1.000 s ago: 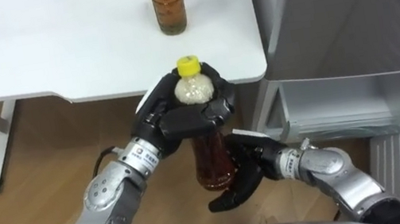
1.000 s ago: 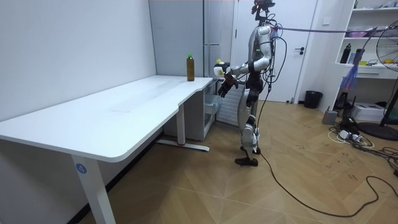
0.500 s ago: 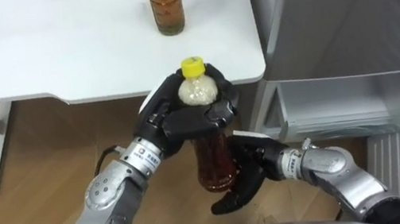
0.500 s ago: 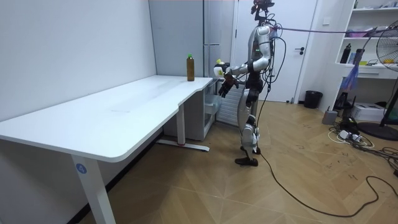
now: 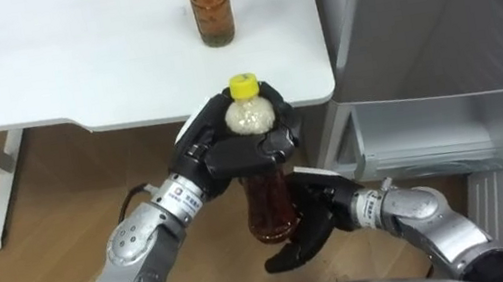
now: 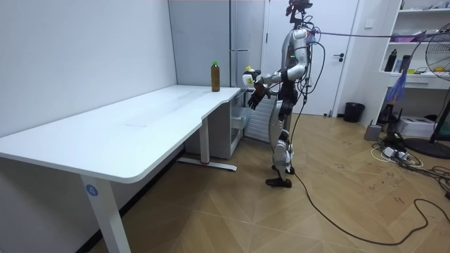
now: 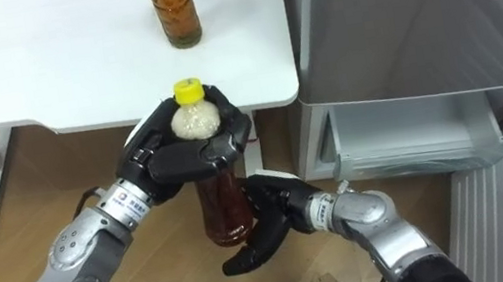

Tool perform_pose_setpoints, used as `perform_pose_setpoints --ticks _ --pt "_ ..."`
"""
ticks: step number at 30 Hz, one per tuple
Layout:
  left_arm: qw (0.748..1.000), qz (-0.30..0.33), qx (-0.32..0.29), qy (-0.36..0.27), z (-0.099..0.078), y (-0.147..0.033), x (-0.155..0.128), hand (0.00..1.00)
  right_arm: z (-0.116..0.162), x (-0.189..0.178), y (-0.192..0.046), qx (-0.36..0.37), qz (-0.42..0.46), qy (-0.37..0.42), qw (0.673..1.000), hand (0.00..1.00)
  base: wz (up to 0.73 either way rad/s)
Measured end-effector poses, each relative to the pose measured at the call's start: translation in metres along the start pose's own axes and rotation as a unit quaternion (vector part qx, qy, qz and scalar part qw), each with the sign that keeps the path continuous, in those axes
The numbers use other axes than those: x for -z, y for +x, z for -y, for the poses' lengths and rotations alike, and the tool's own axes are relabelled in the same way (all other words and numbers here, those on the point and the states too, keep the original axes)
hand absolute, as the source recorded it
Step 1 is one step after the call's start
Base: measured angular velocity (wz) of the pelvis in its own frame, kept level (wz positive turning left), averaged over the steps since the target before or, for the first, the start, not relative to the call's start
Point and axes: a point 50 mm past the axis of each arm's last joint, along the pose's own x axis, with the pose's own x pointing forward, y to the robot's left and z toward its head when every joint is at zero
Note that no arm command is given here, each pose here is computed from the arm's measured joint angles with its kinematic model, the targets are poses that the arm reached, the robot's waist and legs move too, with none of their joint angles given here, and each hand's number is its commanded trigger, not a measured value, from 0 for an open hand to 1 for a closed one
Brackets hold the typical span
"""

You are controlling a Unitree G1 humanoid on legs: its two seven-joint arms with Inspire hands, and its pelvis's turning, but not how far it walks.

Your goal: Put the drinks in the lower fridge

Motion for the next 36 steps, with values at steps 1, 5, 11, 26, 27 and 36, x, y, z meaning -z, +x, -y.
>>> perform_pose_setpoints --ticks 1,5,11,26,27,36 --pt "1.0 0.0 0.002 0.002 0.0 0.0 0.0 1.0 0.0 0.0 0.0 -0.002 0.001 0.002 1.0 0.0 0.0" --pt "1.0 -0.006 0.009 0.014 0.0 0.0 0.0 1.0 -0.001 -0.001 0.0 -0.016 0.012 0.017 1.0 0.0 0.0" --pt "0.998 -0.027 0.018 0.047 0.002 0.0 0.003 1.0 -0.005 -0.007 0.002 -0.032 0.06 0.075 0.995 0.0 0.0" --pt "0.998 -0.029 0.022 0.045 0.004 0.001 0.004 1.0 -0.014 -0.012 0.006 -0.059 0.132 0.191 0.971 0.1 0.01" --pt "0.998 -0.029 0.022 0.045 0.004 0.001 0.004 1.0 -0.014 -0.012 0.006 -0.058 0.133 0.193 0.97 0.39 0.0" --pt "0.998 -0.031 0.02 0.046 0.003 0.001 0.004 1.0 -0.014 -0.012 0.006 -0.058 0.133 0.195 0.97 1.0 0.0"
